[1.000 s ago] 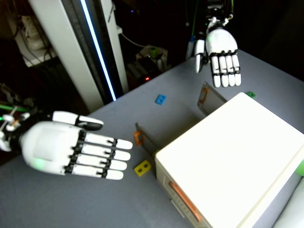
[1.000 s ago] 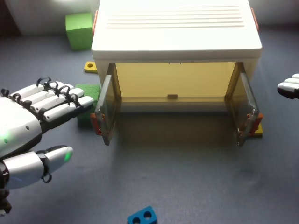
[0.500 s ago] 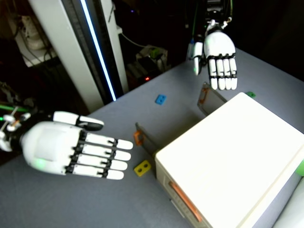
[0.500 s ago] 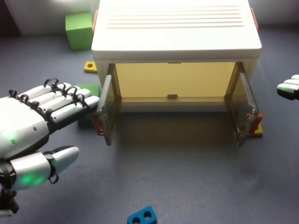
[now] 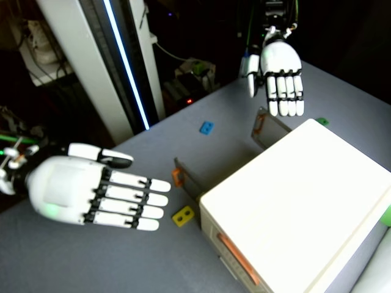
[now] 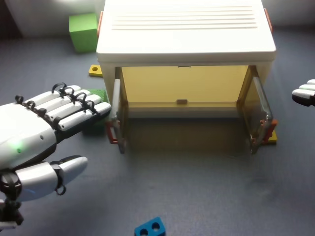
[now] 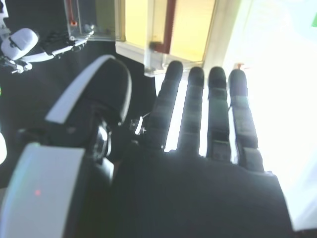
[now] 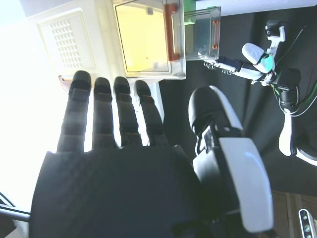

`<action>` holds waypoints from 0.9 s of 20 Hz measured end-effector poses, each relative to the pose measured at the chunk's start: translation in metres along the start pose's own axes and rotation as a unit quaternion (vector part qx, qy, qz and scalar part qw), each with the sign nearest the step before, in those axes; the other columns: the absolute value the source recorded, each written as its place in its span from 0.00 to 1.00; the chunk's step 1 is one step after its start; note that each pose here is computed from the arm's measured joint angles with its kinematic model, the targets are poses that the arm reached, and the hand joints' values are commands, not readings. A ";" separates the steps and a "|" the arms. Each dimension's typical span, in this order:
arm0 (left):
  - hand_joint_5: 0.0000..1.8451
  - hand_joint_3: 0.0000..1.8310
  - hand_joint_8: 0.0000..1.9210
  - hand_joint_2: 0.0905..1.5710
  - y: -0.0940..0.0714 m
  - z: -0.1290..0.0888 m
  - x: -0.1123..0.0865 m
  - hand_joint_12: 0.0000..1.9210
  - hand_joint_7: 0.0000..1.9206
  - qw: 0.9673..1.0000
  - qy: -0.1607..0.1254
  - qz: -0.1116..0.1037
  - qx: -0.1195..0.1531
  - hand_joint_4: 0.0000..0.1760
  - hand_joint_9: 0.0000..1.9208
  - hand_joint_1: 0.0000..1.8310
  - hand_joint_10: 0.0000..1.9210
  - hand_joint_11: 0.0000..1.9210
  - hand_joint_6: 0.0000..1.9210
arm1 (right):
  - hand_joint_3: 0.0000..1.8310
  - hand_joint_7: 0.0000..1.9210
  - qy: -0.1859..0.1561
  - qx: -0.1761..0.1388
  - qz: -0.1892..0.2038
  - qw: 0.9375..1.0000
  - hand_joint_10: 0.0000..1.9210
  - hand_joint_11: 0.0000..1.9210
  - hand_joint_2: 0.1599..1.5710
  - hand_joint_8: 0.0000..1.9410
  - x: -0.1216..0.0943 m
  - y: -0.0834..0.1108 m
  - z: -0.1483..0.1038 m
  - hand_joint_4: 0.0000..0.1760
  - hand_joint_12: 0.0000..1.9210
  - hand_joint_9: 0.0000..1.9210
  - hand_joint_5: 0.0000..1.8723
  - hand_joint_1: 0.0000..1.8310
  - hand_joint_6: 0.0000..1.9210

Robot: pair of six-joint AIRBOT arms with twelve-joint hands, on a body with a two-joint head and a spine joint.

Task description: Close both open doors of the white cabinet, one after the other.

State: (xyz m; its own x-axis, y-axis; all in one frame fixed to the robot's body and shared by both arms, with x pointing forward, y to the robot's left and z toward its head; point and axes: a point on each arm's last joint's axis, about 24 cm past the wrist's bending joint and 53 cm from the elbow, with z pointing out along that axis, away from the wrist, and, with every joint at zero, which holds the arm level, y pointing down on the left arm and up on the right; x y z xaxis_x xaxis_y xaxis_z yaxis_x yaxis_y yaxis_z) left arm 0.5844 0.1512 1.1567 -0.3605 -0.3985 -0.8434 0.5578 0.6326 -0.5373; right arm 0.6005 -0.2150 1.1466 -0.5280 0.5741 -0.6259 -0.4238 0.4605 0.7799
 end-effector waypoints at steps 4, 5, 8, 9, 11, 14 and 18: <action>0.02 0.09 0.00 1.00 -0.007 0.007 0.006 0.23 0.00 1.000 0.010 0.005 0.011 0.00 0.00 0.00 0.00 0.00 0.00 | 0.00 0.05 0.001 0.000 0.003 1.000 0.00 0.06 0.89 0.00 0.002 -0.001 0.000 0.00 0.01 0.02 0.06 0.10 0.00; 0.03 0.09 0.00 1.00 -0.008 0.008 0.008 0.23 0.00 1.000 0.013 0.003 0.013 0.00 0.00 0.00 0.00 0.00 0.00 | 0.00 0.05 0.001 -0.001 0.003 1.000 0.00 0.06 0.89 0.00 0.002 0.000 0.000 0.00 0.01 0.03 0.06 0.10 0.00; 0.00 0.09 0.00 1.00 -0.007 0.009 0.011 0.11 0.00 1.000 0.020 0.006 0.011 0.00 0.00 0.00 0.00 0.00 0.00 | 0.00 0.04 0.001 -0.001 0.004 1.000 0.00 0.05 0.89 0.00 0.002 0.000 0.000 0.00 0.00 0.02 0.05 0.10 0.00; 0.01 0.09 0.00 1.00 -0.007 0.009 0.011 0.10 0.00 1.000 0.020 0.005 0.010 0.00 0.00 0.00 0.00 0.00 0.00 | 0.00 0.04 0.001 -0.001 0.004 1.000 0.00 0.05 0.89 0.00 0.002 0.000 0.000 0.00 0.00 0.02 0.06 0.10 0.00; 0.00 0.08 0.00 1.00 -0.007 0.010 0.011 0.06 0.00 1.000 0.020 0.005 0.010 0.00 0.00 0.00 0.00 0.00 0.00 | 0.00 0.05 0.001 -0.001 0.004 1.000 0.00 0.05 0.89 0.00 0.002 0.000 0.000 0.00 0.00 0.02 0.06 0.12 0.00; 0.01 0.07 0.00 1.00 -0.008 0.011 0.011 0.09 0.00 1.000 0.020 0.005 0.013 0.00 0.00 0.00 0.00 0.00 0.00 | 0.00 0.04 0.001 -0.001 0.004 1.000 0.00 0.05 0.89 0.00 0.002 0.000 0.000 0.00 0.00 0.02 0.05 0.11 0.00; 0.02 0.05 0.00 1.00 -0.016 0.018 0.007 0.17 0.00 0.999 0.015 0.012 0.029 0.00 0.00 0.00 0.00 0.00 0.00 | 0.00 0.05 0.001 -0.001 0.005 1.000 0.00 0.06 0.89 0.00 0.002 0.000 0.001 0.00 0.00 0.03 0.06 0.10 0.00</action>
State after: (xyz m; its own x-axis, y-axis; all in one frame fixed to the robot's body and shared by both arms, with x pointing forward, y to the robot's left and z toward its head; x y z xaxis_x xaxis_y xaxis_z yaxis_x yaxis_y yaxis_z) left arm 0.5863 0.1259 1.1593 -0.3683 -0.3636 -0.8557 0.6079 0.6022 -0.5175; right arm 0.5998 -0.2134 1.1447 -0.5333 0.5768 -0.6188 -0.4200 0.4544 0.7856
